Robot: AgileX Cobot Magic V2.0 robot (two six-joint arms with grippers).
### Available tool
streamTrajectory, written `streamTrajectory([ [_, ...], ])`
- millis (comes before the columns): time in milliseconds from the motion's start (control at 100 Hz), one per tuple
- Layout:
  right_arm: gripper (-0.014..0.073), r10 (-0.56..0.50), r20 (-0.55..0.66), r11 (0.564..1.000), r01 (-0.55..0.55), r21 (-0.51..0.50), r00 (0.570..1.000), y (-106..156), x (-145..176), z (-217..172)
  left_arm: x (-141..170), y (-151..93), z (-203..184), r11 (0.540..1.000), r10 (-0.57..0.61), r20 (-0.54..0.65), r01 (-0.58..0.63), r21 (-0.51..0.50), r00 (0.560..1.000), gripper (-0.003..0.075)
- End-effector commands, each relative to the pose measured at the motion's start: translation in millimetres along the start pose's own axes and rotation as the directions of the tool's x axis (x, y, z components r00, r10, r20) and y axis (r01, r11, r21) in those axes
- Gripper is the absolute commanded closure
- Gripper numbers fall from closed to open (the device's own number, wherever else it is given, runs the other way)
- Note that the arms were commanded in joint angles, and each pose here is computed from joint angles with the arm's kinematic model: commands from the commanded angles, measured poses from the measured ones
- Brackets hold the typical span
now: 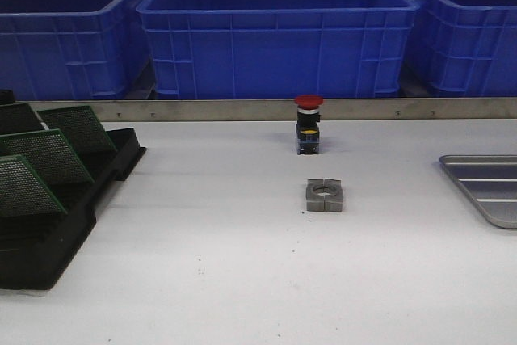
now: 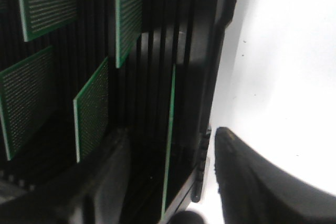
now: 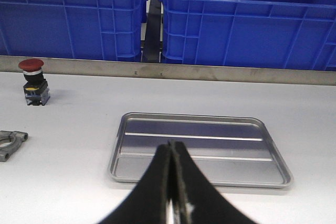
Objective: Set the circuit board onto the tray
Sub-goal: 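Lower the left gripper into the black rack and grip a green circuit board, then lift the green board out of the rack with the left gripper toward the center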
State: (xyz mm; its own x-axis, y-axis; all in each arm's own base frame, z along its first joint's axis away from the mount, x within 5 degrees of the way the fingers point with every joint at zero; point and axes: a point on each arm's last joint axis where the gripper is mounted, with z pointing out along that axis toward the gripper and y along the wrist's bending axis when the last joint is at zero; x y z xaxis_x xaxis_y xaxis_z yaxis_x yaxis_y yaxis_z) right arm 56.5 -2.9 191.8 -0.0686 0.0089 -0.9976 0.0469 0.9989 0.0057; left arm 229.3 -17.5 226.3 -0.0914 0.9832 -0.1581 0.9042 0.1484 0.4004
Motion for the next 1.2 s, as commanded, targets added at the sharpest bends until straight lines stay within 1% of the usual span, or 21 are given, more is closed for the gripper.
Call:
streamTrajectory([
  [0, 0.0654, -0.012, 0.100, 1.000, 0.012, 0.002, 0.995, 0.1, -7.9, -1.7, -4.2, 13.5, 0.9, 0.998, -0.003, 0.015, 0.004, -0.064, 1.000, 0.0381],
  [140, 0.0654, -0.012, 0.100, 1.000, 0.012, 0.002, 0.995, 0.1, -7.9, -1.7, -1.8, 13.9, 19.8, 1.000, -0.012, 0.000, 0.012, -0.005, 1.000, 0.0382],
  [190, 0.0654, -0.012, 0.100, 1.000, 0.012, 0.002, 0.995, 0.1, -7.9, -1.7, -1.4, 13.6, 24.3, 1.000, -0.014, -0.003, 0.014, 0.011, 1.000, 0.0393],
  [230, 0.0654, -0.012, 0.100, 1.000, 0.012, 0.002, 0.995, 0.1, -7.9, -1.7, -0.7, 13.4, 26.9, 1.000, -0.016, -0.006, 0.016, 0.021, 1.000, 0.0420],
  [260, 0.0654, -0.012, 0.100, 1.000, 0.012, 0.002, 0.995, 0.1, -7.9, -1.7, -0.6, 13.3, 28.1, 1.000, -0.016, -0.007, 0.017, 0.025, 1.000, 0.0447],
  [330, 0.0654, -0.012, 0.100, 1.000, 0.012, 0.002, 0.995, 0.1, -7.9, -1.7, -0.5, 13.0, 29.0, 0.999, -0.017, -0.008, 0.017, 0.031, 1.000, 0.0542],
  [380, 0.0654, -0.012, 0.100, 1.000, 0.012, 0.002, 0.995, 0.1, -7.9, -1.7, -0.3, 13.0, 29.0, 0.999, -0.014, -0.009, 0.014, 0.031, 1.000, 0.0628],
  [460, 0.0654, -0.012, 0.100, 1.000, 0.012, 0.002, 0.995, 0.1, -7.9, -1.7, 1.2, 12.4, 29.0, 0.999, 0.010, -0.025, -0.009, 0.038, 1.000, 0.0738],
  [590, 0.0654, -0.012, 0.100, 1.000, 0.012, 0.002, 0.995, 0.1, -7.9, -1.7, 2.7, 9.9, 22.0, 0.996, 0.046, -0.047, -0.042, 0.074, 0.998, 0.0737],
  [730, 0.0654, -0.012, 0.100, 1.000, 0.012, 0.002, 0.995, 0.1, -7.9, -1.7, -0.4, 8.1, -2.0, 0.989, 0.047, -0.042, -0.041, 0.144, 0.998, 0.0737],
  [830, 0.0654, -0.012, 0.100, 1.000, 0.012, 0.002, 0.995, 0.1, -7.9, -1.7, -10.6, 10.0, -22.2, 0.986, -0.018, 0.033, 0.012, 0.164, 0.999, 0.0737],
  [900, 0.0654, -0.012, 0.100, 1.000, 0.012, 0.002, 0.995, 0.1, -7.9, -1.7, -22.4, 11.5, -32.2, 0.981, -0.107, 0.137, 0.083, 0.174, 0.985, 0.0737],
  [970, 0.0654, -0.012, 0.100, 1.000, 0.012, 0.002, 0.995, 0.1, -7.9, -1.7, -34.4, 12.4, -37.9, 0.966, -0.207, 0.247, 0.157, 0.205, 0.947, 0.0737],
  [1040, 0.0654, -0.012, 0.100, 1.000, 0.012, 0.002, 0.995, 0.1, -7.9, -1.7, -47.4, 14.3, -42.6, 0.937, -0.324, 0.365, 0.240, 0.255, 0.873, 0.0737],
  [1080, 0.0654, -0.012, 0.100, 1.000, 0.012, 0.002, 0.995, 0.1, -7.9, -1.7, -56.0, 16.4, -46.6, 0.912, -0.395, 0.437, 0.287, 0.292, 0.808, 0.0737],
  [1090, 0.0654, -0.012, 0.100, 1.000, 0.012, 0.002, 0.995, 0.1, -7.9, -1.7, -58.7, 17.1, -47.6, 0.901, -0.420, 0.458, 0.301, 0.312, 0.783, 0.0737],
  [1110, 0.0654, -0.012, 0.100, 1.000, 0.012, 0.002, 0.995, 0.1, -7.9, -1.7, -61.3, 17.7, -49.3, 0.891, -0.442, 0.479, 0.312, 0.329, 0.758, 0.0737],
  [1120, 0.0654, -0.012, 0.100, 1.000, 0.012, 0.002, 0.995, 0.1, -7.9, -1.7, -63.8, 18.5, -50.5, 0.880, -0.465, 0.498, 0.323, 0.348, 0.732, 0.0737],
  [1160, 0.0654, -0.012, 0.100, 1.000, 0.012, 0.002, 0.995, 0.1, -7.9, -1.7, -70.5, 20.8, -54.4, 0.848, -0.525, 0.545, 0.345, 0.403, 0.653, 0.0737],
  [1180, 0.0654, -0.012, 0.100, 1.000, 0.012, 0.002, 0.995, 0.1, -7.9, -1.7, -72.9, 21.6, -55.4, 0.837, -0.542, 0.558, 0.349, 0.420, 0.628, 0.0737],
  [1190, 0.0654, -0.012, 0.100, 1.000, 0.012, 0.002, 0.995, 0.1, -7.9, -1.7, -75.2, 22.3, -57.3, 0.828, -0.557, 0.572, 0.353, 0.435, 0.602, 0.0737],
])
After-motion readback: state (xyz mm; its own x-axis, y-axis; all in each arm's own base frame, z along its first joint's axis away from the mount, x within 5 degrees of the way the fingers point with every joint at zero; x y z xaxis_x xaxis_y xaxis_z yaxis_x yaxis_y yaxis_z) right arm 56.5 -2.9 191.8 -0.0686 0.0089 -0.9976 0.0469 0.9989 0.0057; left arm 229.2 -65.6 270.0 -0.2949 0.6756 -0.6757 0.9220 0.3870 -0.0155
